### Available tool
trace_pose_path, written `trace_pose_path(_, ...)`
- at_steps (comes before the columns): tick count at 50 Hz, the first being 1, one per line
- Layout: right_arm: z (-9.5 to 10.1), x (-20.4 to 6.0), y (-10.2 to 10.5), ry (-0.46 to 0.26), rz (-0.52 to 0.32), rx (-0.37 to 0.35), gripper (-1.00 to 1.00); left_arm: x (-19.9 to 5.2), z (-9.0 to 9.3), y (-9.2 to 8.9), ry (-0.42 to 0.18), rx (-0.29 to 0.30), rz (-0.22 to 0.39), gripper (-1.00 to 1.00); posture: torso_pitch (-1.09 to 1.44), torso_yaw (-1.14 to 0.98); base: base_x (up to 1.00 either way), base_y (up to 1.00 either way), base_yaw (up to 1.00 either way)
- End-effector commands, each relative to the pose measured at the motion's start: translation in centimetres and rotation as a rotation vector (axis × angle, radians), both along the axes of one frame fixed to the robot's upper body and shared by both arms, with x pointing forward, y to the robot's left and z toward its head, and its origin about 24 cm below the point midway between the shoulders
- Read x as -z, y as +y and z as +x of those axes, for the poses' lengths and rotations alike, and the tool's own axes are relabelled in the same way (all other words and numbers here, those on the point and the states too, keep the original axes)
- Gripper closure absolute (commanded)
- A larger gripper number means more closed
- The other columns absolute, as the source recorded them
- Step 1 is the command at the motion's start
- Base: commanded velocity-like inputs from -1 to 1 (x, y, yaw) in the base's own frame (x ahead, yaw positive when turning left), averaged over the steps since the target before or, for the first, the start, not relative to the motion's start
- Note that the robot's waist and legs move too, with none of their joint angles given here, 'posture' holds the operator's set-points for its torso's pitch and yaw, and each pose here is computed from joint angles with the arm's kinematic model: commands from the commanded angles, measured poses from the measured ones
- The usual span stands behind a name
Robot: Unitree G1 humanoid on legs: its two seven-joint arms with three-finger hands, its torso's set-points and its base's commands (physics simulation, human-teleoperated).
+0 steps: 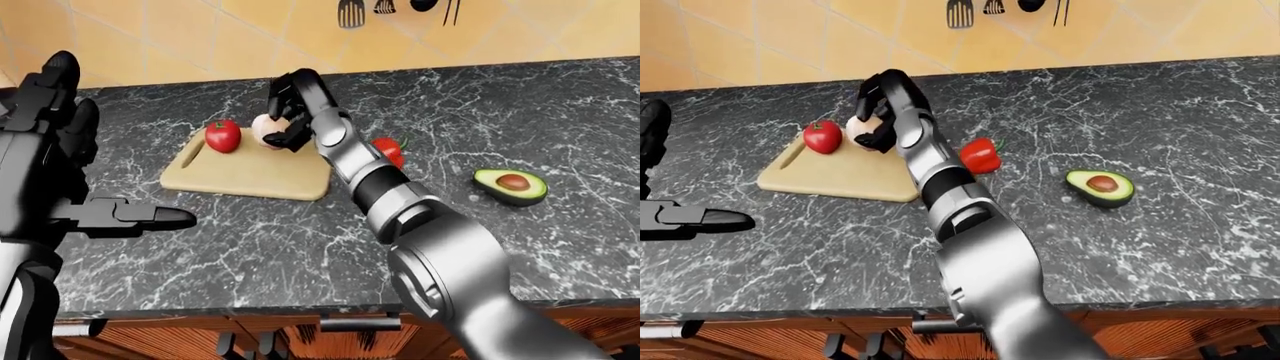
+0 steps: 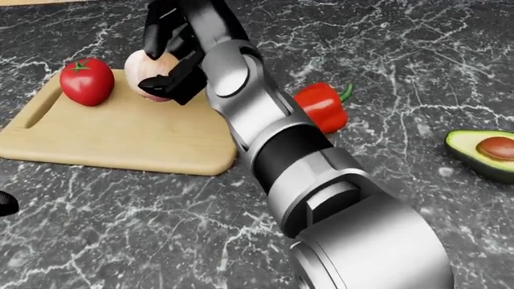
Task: Place the avocado, onion, tomato and bell pepper on the cutting board.
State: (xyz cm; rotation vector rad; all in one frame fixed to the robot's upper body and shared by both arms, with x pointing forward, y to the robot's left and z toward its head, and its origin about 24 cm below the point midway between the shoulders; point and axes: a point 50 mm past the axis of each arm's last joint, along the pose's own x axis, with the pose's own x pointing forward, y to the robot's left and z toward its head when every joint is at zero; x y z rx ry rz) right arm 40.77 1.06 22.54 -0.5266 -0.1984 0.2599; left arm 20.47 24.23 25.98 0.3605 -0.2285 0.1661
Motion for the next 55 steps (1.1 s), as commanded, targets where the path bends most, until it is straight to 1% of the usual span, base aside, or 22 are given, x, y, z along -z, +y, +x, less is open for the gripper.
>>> trace_pose_path(1,-0.2,-3.1,0.4,-0.116,0.03,-0.017,0.86,-0.9,-0.5,0.0,-0.058,-0.014,0.03,-1.0,0.0,0.13,0.0,0.0,0.0)
trace_pose_path(4,-0.2,-3.1,0.4,-0.112,0.031,-0.022,0.83,-0.8,-0.5,0.1,-0.057,-0.015,0.029,-1.0,0.0,0.13,0.0,0.0,0.0)
trace_pose_path(10,-0.2,-3.1,0.4,-0.106,0.04,-0.025,0.7,-0.7,-0.7,0.2,-0.055,-0.017,0.03,-1.0,0.0,0.13,0.0,0.0,0.0)
trace_pose_path(17,-0.3,-2.5,0.7,-0.098,0.051,-0.025,0.58,-0.7,-1.0,0.4,-0.052,-0.025,0.034,-1.0,0.0,0.13,0.0,0.0,0.0)
trace_pose_path(18,-0.3,-2.3,0.7,-0.097,0.049,-0.026,0.51,-0.8,-1.0,0.4,-0.052,-0.025,0.035,-1.0,0.0,0.13,0.0,0.0,0.0)
trace_pose_path(22,-0.4,-2.2,0.8,-0.096,0.049,-0.026,0.4,-0.7,-1.1,0.4,-0.052,-0.027,0.035,-1.0,0.0,0.13,0.0,0.0,0.0)
trace_pose_path(28,-0.4,-2.1,0.9,-0.096,0.044,-0.033,0.17,-0.8,-0.9,0.3,-0.053,-0.024,0.034,-1.0,0.0,0.13,0.0,0.0,0.0)
trace_pose_path(31,-0.4,-2.0,0.9,-0.095,0.044,-0.031,0.08,-0.9,-0.8,0.3,-0.056,-0.022,0.035,-1.0,0.0,0.13,0.0,0.0,0.0)
trace_pose_path(32,-0.4,-2.0,0.9,-0.095,0.045,-0.031,0.08,-0.9,-0.9,0.3,-0.057,-0.023,0.035,-1.0,0.0,0.13,0.0,0.0,0.0)
trace_pose_path(33,-0.4,-2.0,0.9,-0.095,0.044,-0.032,0.04,-0.9,-0.9,0.3,-0.057,-0.022,0.036,-1.0,0.0,0.13,0.0,0.0,0.0)
trace_pose_path(35,-0.4,-2.0,1.0,-0.095,0.043,-0.034,-0.1,-1.0,-1.0,0.4,-0.058,-0.023,0.035,-1.0,0.0,0.13,0.0,0.0,0.0)
trace_pose_path(38,-0.5,-2.0,1.0,-0.092,0.042,-0.036,-0.2,-0.9,-1.2,0.5,-0.057,-0.026,0.034,-1.0,0.0,0.13,0.0,0.0,0.0)
trace_pose_path(39,-0.5,-1.9,1.0,-0.092,0.041,-0.035,-0.27,-0.9,-1.2,0.5,-0.057,-0.027,0.035,-1.0,0.0,0.13,0.0,0.0,0.0)
trace_pose_path(41,-0.5,-1.9,1.0,-0.091,0.042,-0.036,-0.48,-0.8,-1.1,0.4,-0.056,-0.026,0.034,-1.0,0.0,0.13,0.0,0.0,0.0)
trace_pose_path(42,-0.5,-1.9,1.0,-0.091,0.041,-0.037,-0.48,-0.8,-1.1,0.4,-0.056,-0.027,0.035,-1.0,0.0,0.13,0.0,0.0,0.0)
trace_pose_path(45,-0.5,-1.9,1.0,-0.091,0.041,-0.037,-0.69,-0.7,-1.1,0.4,-0.056,-0.028,0.034,-1.0,0.0,0.13,0.0,0.0,0.0)
trace_pose_path(46,-0.5,-1.9,1.0,-0.091,0.041,-0.037,-0.73,-0.7,-1.1,0.4,-0.056,-0.028,0.035,-1.0,0.0,0.13,0.0,0.0,0.0)
trace_pose_path(49,-0.5,-1.9,1.0,-0.089,0.041,-0.039,-1.0,-0.7,-1.0,0.4,-0.056,-0.029,0.035,-1.0,0.0,0.13,0.0,0.0,0.0)
trace_pose_path(55,-0.5,-2.1,1.1,-0.093,0.041,-0.04,-1.0,-0.8,-1.1,0.4,-0.057,-0.028,0.033,-1.0,0.0,0.13,0.0,0.0,0.0)
